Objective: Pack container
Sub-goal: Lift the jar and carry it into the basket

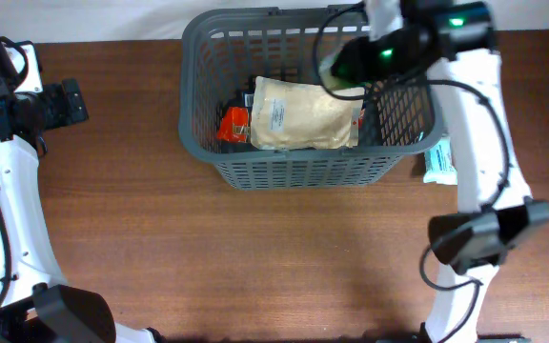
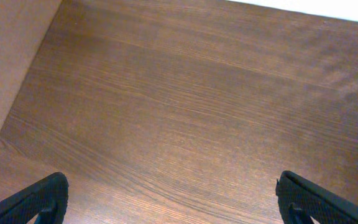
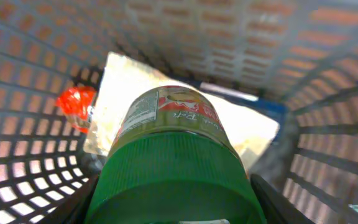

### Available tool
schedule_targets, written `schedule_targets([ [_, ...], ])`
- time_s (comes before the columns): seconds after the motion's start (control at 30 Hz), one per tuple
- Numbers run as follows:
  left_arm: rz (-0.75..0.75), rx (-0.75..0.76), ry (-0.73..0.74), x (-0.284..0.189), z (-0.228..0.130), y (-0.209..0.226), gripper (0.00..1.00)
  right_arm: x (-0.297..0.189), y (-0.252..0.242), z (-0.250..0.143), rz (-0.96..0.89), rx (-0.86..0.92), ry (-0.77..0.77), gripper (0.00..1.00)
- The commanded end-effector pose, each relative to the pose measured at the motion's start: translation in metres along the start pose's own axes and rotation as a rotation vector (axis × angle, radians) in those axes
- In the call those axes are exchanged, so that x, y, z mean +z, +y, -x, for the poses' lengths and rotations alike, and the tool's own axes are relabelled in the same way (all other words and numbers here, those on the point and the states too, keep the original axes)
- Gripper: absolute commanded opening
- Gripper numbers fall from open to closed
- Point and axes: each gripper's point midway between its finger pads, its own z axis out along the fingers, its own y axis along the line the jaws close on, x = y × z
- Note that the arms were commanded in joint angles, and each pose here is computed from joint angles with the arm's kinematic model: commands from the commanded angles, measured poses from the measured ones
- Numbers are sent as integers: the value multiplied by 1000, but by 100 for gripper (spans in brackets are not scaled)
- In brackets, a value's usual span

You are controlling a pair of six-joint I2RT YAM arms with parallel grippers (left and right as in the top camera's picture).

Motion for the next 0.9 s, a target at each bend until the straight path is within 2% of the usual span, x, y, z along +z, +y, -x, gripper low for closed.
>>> schedule_targets([
  [0.0,-9,-17,12,3,-4,0,99,14,10,-2,-17,-20,24,7],
  [0.07,-9,-17,12,3,-4,0,99,27,10,-8,-33,-26,56,12],
  [0.33,-9,-17,12,3,-4,0,99,42,26,-27,-68,-64,141,12],
  [0.43,-9,-17,12,3,-4,0,99,44,27,-27,-98,-81,140,22],
  [0.87,-9,-17,12,3,-4,0,99,43,26,-68,-89,-50,308,15],
])
